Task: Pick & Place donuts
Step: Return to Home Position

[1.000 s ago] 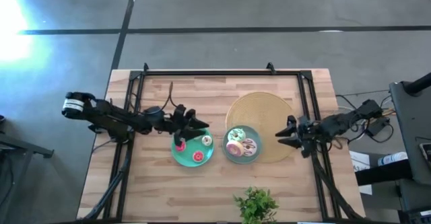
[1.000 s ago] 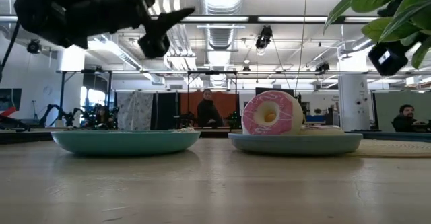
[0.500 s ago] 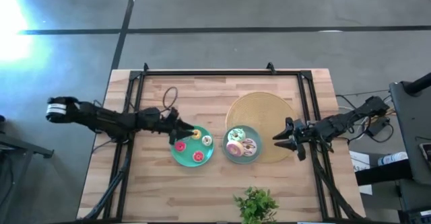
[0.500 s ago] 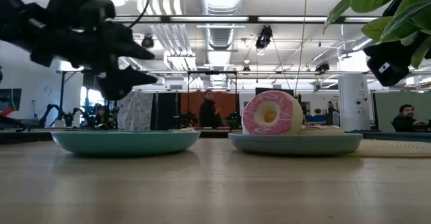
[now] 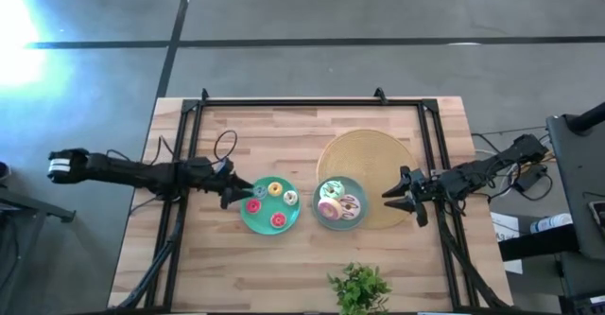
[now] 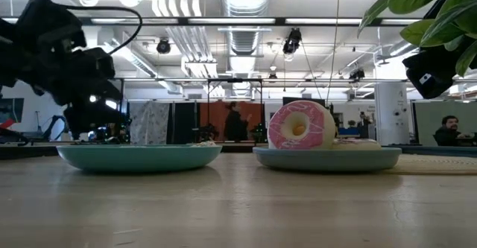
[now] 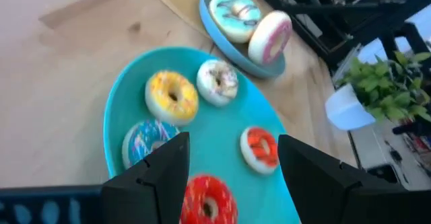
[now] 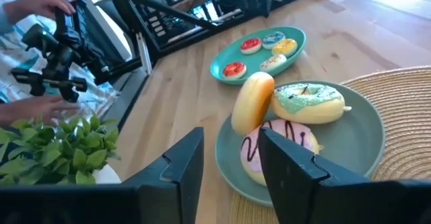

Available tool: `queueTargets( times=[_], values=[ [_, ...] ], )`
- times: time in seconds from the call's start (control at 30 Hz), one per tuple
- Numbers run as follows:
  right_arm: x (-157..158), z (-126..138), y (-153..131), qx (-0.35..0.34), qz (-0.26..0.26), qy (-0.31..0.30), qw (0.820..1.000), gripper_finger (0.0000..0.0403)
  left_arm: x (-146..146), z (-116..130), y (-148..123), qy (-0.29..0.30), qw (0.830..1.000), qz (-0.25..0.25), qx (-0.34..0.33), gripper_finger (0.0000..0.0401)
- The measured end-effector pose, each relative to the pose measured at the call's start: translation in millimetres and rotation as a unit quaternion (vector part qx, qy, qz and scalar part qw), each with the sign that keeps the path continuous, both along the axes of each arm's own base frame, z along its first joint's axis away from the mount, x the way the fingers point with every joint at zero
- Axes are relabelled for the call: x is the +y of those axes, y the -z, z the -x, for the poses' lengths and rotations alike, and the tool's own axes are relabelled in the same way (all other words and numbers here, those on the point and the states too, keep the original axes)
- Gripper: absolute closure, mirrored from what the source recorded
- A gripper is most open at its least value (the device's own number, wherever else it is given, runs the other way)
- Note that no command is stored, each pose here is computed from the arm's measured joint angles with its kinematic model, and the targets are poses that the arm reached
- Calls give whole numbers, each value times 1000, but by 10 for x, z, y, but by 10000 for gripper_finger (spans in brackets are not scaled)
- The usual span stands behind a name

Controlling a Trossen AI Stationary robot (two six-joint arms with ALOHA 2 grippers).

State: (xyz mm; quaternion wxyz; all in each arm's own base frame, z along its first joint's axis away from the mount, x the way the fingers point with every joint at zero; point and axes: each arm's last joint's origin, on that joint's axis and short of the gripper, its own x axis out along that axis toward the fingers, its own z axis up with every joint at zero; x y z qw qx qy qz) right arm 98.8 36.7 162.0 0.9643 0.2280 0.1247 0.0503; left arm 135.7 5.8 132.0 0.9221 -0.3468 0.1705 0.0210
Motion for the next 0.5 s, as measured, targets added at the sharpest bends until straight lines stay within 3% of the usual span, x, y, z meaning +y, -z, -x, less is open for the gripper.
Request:
queueTargets(
  times=[0.2, 0.37, 0.43, 0.5],
  values=[
    [0, 0, 2, 1, 0, 0, 1000, 269, -22, 164, -4, 16, 1000, 7, 19, 201],
    [0, 0, 2, 1, 0, 0, 1000, 264, -29, 229, -145, 21, 998, 3, -53, 201],
    [0, 0, 2, 0, 0, 0, 1000, 264, -32, 253, -190, 32, 996, -35, -81, 201],
    [0, 0, 2, 0, 0, 0, 1000, 264, -33, 279, -237, 46, 987, -105, -115, 201]
  ],
)
